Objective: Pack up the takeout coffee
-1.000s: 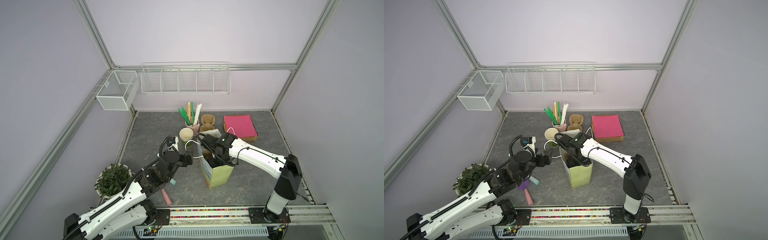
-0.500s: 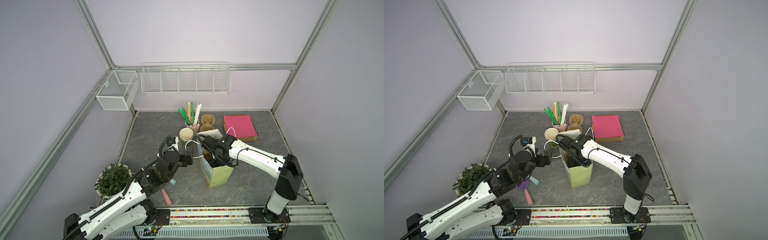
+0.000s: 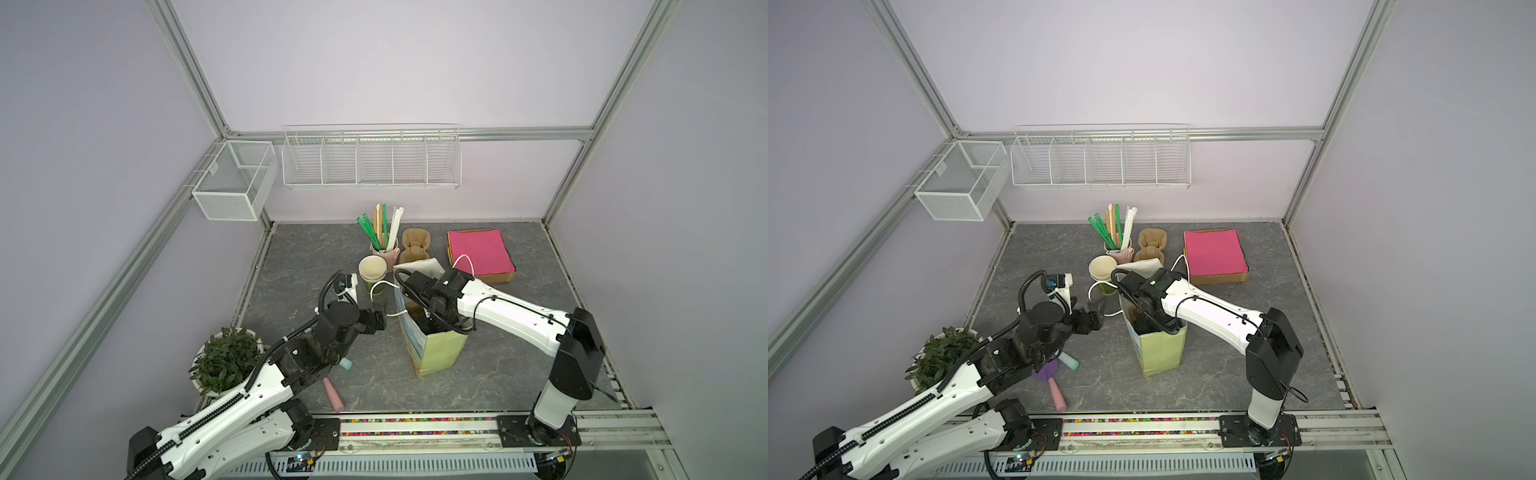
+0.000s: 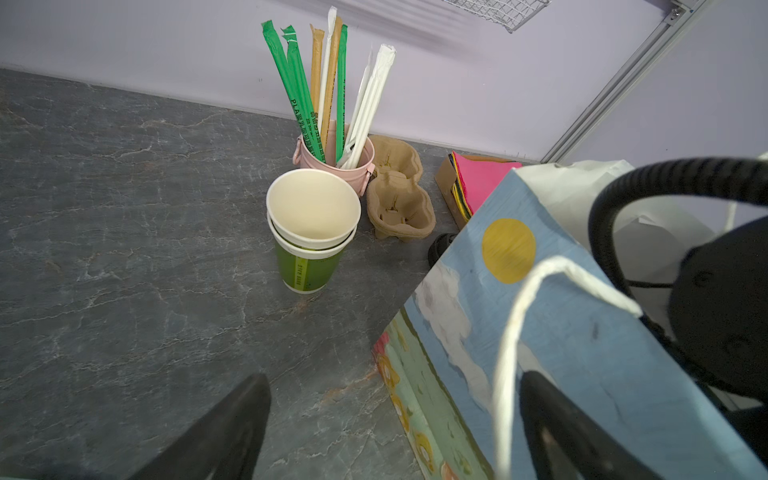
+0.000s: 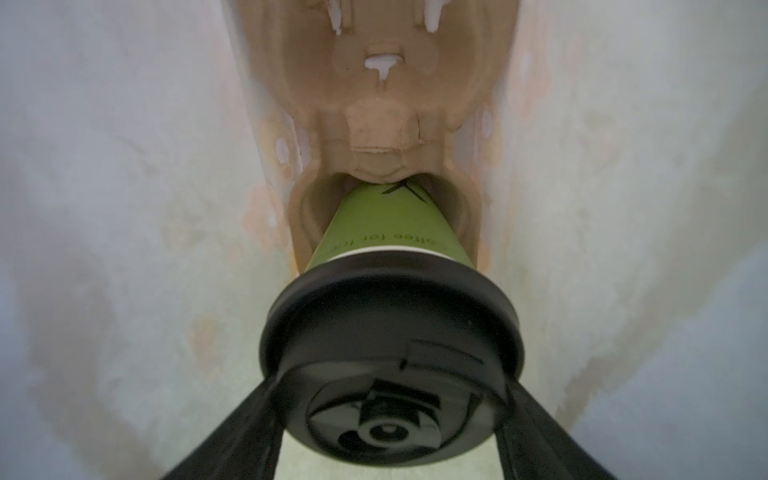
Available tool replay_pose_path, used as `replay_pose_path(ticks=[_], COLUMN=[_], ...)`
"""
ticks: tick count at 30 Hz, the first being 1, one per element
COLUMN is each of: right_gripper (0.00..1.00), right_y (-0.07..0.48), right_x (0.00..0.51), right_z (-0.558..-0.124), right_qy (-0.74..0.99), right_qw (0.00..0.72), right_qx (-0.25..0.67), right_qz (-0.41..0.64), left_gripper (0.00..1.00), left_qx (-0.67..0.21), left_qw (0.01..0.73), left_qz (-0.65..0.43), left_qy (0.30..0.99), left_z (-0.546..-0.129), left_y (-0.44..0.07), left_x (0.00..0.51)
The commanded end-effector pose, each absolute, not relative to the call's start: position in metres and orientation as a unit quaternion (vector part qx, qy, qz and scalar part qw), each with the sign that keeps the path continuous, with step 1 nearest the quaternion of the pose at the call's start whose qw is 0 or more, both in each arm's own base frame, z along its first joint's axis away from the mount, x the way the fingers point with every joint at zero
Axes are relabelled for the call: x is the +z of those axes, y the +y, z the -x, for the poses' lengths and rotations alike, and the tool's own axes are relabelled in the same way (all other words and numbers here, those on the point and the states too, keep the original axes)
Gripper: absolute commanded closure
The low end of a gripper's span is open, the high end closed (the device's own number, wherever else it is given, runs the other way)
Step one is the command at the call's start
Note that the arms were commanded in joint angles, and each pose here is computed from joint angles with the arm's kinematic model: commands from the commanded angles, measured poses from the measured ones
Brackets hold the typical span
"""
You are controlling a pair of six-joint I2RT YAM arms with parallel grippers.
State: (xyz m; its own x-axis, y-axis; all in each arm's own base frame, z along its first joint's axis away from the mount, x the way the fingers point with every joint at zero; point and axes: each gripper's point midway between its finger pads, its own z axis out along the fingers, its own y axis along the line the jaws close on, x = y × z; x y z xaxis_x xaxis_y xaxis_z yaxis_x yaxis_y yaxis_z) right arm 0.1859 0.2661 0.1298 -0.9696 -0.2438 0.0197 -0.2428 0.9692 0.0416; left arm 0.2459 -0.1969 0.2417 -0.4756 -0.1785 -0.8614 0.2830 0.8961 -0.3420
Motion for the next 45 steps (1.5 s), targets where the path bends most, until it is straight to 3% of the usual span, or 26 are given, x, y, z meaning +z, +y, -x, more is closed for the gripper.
replay_pose_path(ticks=[1,31,38,45], right_gripper=[0.2,0.0,0.09,0.12], right_y=[0.263,0.27,0.27,0.273], right_x=[0.131,0.147,0.149,0.15], right_z=[-0.182,-0.185,-0.192,-0.203], right_qy=[-0.991,-0.991,-0.991,-0.991], right_qw=[0.028,0.01,0.004,-0.005], right_qx=[-0.005,-0.015,-0.005,-0.005], right_qz=[-0.129,-0.136,-0.136,-0.134], left_gripper=[0.06,0.06,0.06,0.06], left_qx=[-0.226,-0.228,-0.23,-0.232], left_qw=[0.511,0.51,0.509,0.509], left_qz=[-0.041,-0.043,-0.044,-0.045], left_qy=[0.829,0.828,0.828,0.828], left_z=[-0.245,-0.245,-0.244,-0.244], left_y=[-0.199,-0.201,-0.201,-0.202], left_x=[0.239,0.239,0.239,0.24])
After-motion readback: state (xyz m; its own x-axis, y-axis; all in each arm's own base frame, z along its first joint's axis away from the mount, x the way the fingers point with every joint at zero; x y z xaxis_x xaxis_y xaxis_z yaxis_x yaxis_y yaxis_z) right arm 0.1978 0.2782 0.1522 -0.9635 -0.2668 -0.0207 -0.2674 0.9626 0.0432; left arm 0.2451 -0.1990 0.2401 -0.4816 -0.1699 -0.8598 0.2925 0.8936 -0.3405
